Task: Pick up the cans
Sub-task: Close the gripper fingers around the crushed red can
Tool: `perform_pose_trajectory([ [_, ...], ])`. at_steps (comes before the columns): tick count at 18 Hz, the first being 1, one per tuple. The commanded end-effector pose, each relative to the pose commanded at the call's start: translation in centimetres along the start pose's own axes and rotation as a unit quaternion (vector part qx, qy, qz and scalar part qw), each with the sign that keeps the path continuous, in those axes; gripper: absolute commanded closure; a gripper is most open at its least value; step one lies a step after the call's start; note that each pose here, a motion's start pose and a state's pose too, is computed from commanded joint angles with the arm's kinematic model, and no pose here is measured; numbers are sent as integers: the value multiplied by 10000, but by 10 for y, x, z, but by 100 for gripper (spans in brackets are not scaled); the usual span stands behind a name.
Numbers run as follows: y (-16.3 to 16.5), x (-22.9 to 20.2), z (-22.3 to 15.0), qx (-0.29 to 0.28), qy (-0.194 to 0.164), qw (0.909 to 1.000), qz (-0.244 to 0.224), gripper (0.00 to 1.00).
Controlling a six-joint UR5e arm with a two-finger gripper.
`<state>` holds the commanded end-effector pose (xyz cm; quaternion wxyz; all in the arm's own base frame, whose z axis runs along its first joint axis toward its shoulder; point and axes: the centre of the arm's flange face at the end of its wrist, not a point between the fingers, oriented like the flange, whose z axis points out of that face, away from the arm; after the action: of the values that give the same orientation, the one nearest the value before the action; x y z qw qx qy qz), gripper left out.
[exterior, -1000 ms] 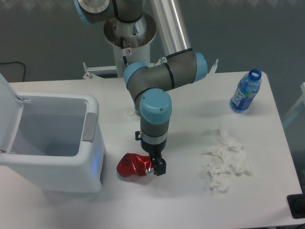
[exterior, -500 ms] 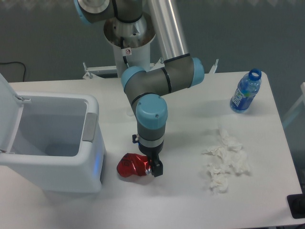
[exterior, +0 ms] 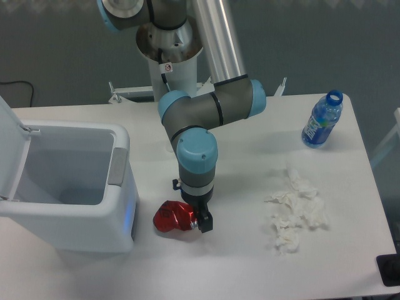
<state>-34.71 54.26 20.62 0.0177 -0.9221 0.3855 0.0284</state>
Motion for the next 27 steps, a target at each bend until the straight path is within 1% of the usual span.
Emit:
perform_pose_trajectory([
  [6, -3, -2, 5, 1, 31, 9999, -100, 0],
  [23, -7, -1, 10, -6, 69, 9999, -123, 0],
  [27, -6, -1, 10, -21, 62, 9999, -123, 2],
])
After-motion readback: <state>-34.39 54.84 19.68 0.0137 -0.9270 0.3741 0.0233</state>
